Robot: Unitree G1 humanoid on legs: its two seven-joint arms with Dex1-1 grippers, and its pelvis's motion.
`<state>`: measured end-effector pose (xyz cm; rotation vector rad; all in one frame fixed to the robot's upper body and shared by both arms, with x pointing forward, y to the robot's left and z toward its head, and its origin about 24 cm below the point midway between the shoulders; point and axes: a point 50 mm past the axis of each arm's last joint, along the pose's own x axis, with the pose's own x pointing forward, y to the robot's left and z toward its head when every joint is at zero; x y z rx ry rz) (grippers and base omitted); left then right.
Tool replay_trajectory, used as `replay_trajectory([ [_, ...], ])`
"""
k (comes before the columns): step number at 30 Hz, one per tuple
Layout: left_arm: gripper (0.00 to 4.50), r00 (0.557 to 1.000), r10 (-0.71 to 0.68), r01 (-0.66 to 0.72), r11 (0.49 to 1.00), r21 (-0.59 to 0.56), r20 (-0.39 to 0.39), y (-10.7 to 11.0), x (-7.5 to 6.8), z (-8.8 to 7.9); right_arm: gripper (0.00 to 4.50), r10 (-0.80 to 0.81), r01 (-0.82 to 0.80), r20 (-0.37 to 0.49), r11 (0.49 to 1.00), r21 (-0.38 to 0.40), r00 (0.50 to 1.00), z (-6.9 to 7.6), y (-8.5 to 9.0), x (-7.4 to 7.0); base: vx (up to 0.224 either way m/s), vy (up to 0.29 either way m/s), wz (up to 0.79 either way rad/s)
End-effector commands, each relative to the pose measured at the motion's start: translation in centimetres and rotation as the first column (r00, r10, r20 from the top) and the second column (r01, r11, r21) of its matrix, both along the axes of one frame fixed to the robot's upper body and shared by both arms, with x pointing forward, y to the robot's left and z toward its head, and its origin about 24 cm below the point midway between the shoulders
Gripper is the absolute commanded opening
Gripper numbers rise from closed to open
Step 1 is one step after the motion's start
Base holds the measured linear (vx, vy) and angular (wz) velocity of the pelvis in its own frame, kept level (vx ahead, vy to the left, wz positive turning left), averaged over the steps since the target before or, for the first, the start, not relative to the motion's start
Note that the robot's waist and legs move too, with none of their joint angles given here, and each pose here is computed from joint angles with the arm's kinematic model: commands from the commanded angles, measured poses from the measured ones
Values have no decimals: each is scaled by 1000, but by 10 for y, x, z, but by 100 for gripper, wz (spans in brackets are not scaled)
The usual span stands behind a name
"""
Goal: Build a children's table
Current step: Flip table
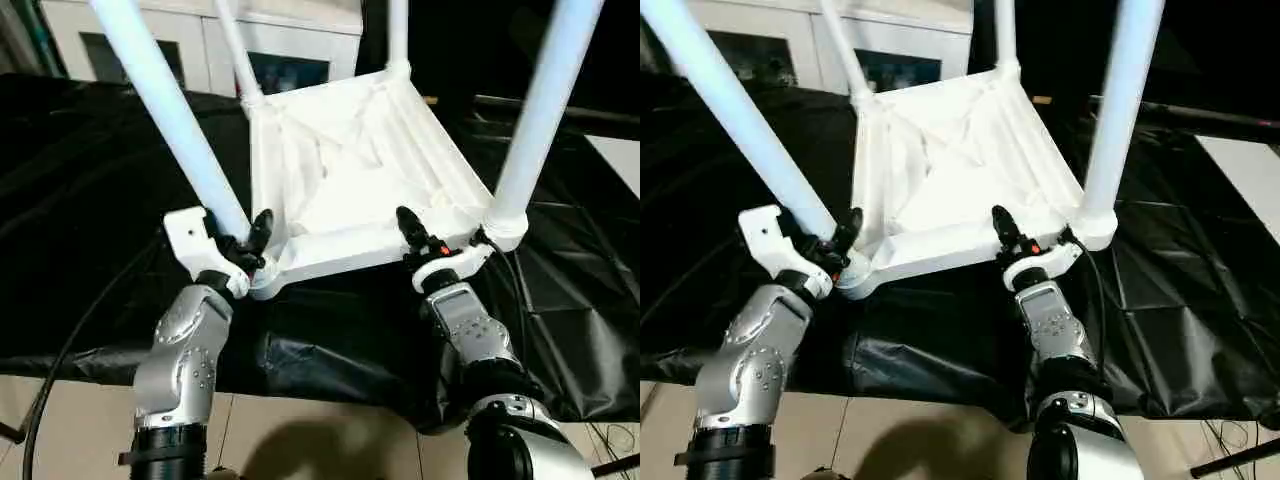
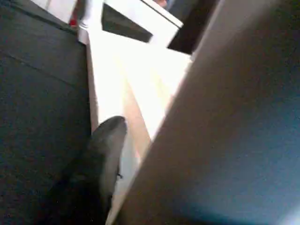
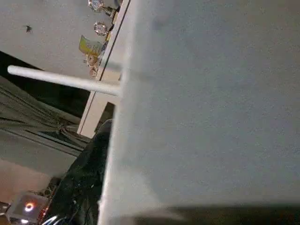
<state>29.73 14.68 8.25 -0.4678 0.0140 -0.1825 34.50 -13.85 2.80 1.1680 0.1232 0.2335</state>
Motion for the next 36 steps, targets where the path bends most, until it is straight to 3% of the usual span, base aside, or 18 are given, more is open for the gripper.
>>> replay_trajectory([
  [1,348,998,60,-60,998,-13,18,9,0,3,208,-39,43,40,993,-110,998,13,-16,7,0,0,0],
  [2,362,990,124,-121,992,-41,69,25,-1,9,208,-51,58,49,989,-138,997,15,-20,8,0,0,0],
  [4,374,983,153,-147,987,-60,101,33,-2,12,208,-55,62,51,988,-145,997,16,-22,8,0,0,0],
  [5,376,966,199,-182,977,-112,163,46,-7,19,208,-58,67,57,983,-171,997,16,-25,9,0,0,0],
  [9,376,925,301,-264,948,-180,231,71,-16,25,208,-66,78,68,976,-203,996,18,-30,9,0,0,0],
  [11,376,880,393,-343,914,-218,267,95,-24,30,208,-84,99,78,970,-222,993,21,-36,10,0,0,0],
  [12,376,877,398,-347,912,-219,268,96,-24,30,208,-85,100,78,970,-223,993,21,-36,10,0,0,0],
  [14,376,787,535,-463,841,-280,307,131,-34,39,208,-106,125,85,956,-264,991,24,-46,11,0,0,0],
  [15,376,787,535,-463,841,-280,307,131,-34,39,208,-106,125,85,956,-264,991,24,-46,11,0,0,0],
  [17,376,734,591,-500,803,-324,334,151,-38,47,208,-111,134,93,947,-291,989,26,-52,11,0,0,0],
  [19,376,720,602,-509,797,-327,346,158,-39,50,208,-119,142,95,944,-297,988,27,-56,11,0,0,0],
  [24,376,788,489,-428,872,-238,375,150,-32,53,208,-152,174,93,932,-319,984,28,-67,11,0,0,0],
  [27,406,788,500,-408,861,-305,358,149,-31,52,208,-171,195,100,918,-346,980,29,-72,9,0,0,0],
  [31,428,831,424,-319,894,-315,360,141,-27,52,208,-183,210,106,908,-363,977,31,-81,7,0,0,0],
  [32,441,893,352,-279,922,-270,279,134,-22,42,208,-204,230,107,904,-361,973,32,-88,5,0,0,0],
  [34,441,913,327,-265,931,-252,246,132,-21,38,208,-211,235,107,903,-360,972,32,-90,5,0,0,0],
  [36,450,979,176,-179,984,23,102,117,-18,15,208,-222,246,107,898,-365,969,32,-94,4,0,0,0],
])
